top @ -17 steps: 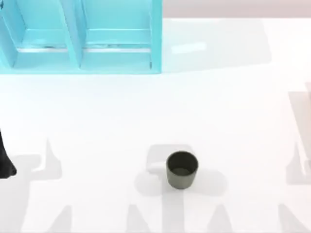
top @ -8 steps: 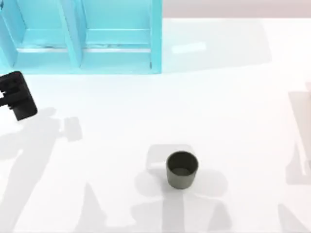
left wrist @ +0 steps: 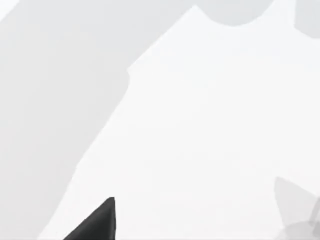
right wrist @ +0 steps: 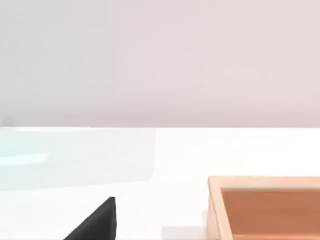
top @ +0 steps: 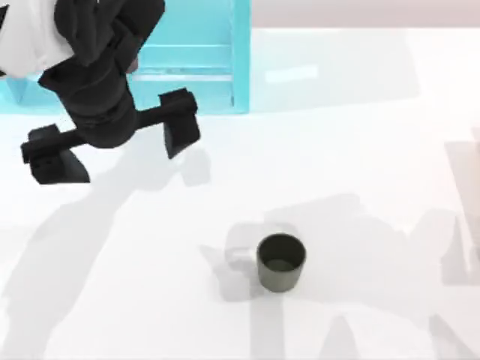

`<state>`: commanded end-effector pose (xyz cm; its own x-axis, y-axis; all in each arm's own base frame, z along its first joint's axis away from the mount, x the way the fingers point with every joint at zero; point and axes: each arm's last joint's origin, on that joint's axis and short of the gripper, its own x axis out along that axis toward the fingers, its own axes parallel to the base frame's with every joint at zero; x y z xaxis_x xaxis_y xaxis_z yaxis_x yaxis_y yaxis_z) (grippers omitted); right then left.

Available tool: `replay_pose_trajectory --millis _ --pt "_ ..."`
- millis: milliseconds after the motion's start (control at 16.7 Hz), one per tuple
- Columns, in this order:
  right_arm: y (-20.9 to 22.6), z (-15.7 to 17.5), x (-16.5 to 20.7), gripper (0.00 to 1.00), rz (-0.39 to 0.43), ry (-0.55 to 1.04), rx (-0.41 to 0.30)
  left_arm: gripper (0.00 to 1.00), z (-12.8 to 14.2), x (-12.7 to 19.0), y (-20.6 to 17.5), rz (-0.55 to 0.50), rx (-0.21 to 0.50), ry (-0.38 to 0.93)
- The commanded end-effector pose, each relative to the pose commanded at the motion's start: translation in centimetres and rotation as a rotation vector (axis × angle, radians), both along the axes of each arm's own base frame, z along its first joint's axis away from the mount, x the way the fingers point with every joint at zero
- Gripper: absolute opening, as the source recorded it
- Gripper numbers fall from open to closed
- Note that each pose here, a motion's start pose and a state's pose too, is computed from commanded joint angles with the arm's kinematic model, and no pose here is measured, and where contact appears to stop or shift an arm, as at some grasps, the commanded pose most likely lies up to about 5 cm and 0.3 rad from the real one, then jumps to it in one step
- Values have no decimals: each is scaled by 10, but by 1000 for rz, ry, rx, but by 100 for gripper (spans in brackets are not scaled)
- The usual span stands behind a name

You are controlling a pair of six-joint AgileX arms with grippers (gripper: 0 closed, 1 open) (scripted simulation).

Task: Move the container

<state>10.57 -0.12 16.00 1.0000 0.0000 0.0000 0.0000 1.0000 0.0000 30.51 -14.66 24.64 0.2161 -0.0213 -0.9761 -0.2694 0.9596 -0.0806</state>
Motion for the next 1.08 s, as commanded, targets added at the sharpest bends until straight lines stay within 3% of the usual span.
replay_pose_trajectory --millis 240,600,1080 --pt "0 0 0 100 0 0 0 100 -7 10 -81 -89 35 136" --pt "0 0 0 100 0 0 0 100 -13 -20 -179 -251 62 214" --pt "0 0 0 100 0 0 0 100 -8 -35 -200 -301 56 214"
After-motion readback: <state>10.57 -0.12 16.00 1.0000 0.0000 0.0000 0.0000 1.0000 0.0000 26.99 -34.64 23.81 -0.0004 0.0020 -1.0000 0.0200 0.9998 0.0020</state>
